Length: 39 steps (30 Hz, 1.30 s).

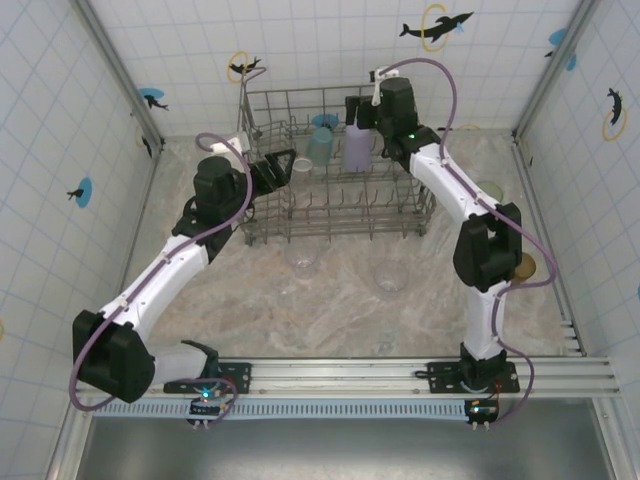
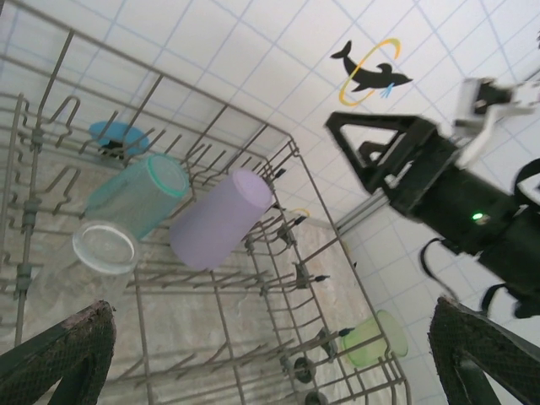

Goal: Load the cups into the dish rack

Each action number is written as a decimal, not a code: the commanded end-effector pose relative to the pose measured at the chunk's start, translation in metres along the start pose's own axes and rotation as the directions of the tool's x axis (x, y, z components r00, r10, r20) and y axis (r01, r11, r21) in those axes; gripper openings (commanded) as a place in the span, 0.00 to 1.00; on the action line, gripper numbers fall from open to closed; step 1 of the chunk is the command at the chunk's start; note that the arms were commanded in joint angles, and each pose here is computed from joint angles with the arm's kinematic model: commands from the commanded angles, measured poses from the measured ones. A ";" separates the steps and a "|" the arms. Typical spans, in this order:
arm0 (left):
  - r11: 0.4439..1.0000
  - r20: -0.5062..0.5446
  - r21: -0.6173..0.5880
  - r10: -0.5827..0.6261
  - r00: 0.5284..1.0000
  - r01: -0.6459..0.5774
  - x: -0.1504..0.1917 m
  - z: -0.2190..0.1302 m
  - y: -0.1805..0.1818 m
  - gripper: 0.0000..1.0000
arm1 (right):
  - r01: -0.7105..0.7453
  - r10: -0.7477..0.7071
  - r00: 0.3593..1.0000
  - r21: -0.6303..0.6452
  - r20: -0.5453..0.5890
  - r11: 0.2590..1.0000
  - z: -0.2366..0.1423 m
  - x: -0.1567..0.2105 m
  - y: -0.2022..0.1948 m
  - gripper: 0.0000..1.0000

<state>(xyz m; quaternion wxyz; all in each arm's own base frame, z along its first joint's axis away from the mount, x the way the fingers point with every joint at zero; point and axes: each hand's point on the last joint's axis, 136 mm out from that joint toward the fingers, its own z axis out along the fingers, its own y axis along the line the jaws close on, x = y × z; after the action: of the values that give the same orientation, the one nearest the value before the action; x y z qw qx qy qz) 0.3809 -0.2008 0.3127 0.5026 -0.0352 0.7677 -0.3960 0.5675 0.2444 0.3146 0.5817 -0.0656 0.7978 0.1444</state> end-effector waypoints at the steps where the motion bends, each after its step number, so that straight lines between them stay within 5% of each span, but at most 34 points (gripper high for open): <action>1: 1.000 0.012 0.011 -0.025 1.000 0.025 -0.004 -0.009 -0.005 0.98 | -0.002 0.000 0.999 0.045 0.046 0.999 -0.034 -0.040 -0.013 1.00; 23: 0.998 -0.051 -0.026 -0.067 0.996 0.065 0.026 -0.019 0.014 0.98 | -0.193 0.282 0.937 0.368 -0.206 0.910 -0.103 0.022 -0.197 1.00; 39: 0.997 -0.013 -0.045 -0.058 0.998 0.058 0.020 -0.027 0.016 0.98 | -0.193 0.412 0.830 0.499 -0.377 0.845 -0.114 0.115 -0.252 0.96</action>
<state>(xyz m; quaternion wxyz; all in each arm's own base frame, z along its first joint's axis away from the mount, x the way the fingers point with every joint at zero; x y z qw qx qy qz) 0.3566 -0.1903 0.2936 0.4802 -0.0561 0.7791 -0.3992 0.5046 -0.0152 0.2211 0.3710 0.1514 0.9158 0.0274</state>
